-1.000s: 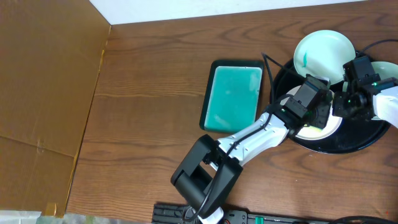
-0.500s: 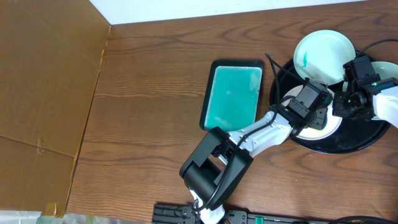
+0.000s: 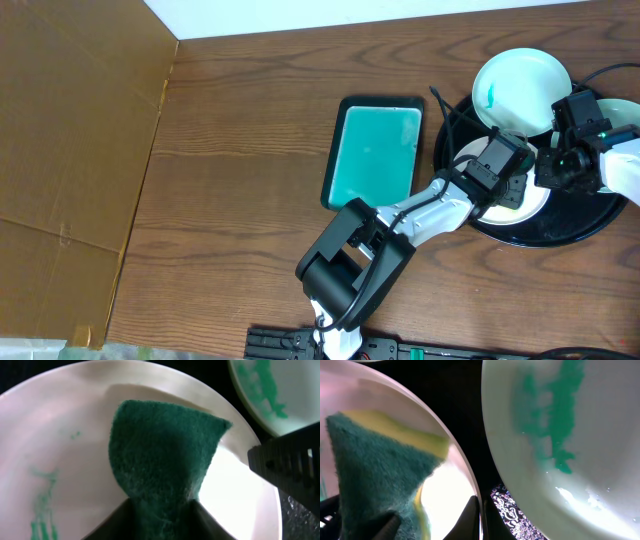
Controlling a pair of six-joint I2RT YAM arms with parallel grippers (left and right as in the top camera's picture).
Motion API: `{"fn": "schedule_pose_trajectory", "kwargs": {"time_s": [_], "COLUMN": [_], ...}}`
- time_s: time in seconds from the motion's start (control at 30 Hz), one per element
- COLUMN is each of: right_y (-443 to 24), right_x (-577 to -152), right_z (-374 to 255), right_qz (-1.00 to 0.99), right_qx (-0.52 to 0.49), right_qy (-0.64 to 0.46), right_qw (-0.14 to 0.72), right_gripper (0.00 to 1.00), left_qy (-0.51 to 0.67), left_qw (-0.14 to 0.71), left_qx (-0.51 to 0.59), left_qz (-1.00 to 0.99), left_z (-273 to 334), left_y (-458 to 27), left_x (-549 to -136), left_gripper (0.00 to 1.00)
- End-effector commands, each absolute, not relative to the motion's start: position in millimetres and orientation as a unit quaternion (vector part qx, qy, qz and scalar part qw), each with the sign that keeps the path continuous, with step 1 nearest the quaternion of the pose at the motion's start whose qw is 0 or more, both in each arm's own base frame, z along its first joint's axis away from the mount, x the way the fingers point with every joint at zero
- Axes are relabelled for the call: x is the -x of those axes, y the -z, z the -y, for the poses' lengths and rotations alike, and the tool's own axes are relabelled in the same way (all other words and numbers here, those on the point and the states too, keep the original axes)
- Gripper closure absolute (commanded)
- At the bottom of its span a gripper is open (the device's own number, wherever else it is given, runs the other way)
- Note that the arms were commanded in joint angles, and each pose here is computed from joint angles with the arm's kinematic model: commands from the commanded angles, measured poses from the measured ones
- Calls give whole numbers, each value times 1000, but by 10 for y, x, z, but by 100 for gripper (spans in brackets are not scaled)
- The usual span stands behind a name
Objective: Clean dirty plates on tray and stack at the side
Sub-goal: 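Scrub the plate held by the right gripper with the left-held sponge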
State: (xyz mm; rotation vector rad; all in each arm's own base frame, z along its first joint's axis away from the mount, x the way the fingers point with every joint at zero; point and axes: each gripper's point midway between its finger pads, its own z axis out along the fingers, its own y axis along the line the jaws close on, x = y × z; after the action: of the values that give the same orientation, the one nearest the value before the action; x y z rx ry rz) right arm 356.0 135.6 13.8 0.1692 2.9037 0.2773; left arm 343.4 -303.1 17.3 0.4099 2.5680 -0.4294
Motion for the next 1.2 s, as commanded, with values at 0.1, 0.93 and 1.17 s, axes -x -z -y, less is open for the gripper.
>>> {"fn": "schedule_pose_trajectory", "kwargs": {"time_s": [0.1, 0.93, 1.17], "right_y": [-68, -67, -67], "right_x": [-3535, -3530, -3530], "right_z": [-1273, -1271, -1272], "right_qz": [-989, -989, -989], "right_qx": [-64, -64, -64], "right_qy": [-83, -82, -83], "right_qw": [101, 100, 100], "right_gripper": [99, 99, 99], "left_qy": [121, 28, 223], "left_qw": [245, 311, 298], "left_qx": [-153, 24, 3], "left_qz": [-950, -950, -928], "left_z": [2915, 1919, 2511], "left_y": [-9, -307, -973], "left_x": [-3443, -4066, -3906], "left_gripper": [89, 93, 93]}}
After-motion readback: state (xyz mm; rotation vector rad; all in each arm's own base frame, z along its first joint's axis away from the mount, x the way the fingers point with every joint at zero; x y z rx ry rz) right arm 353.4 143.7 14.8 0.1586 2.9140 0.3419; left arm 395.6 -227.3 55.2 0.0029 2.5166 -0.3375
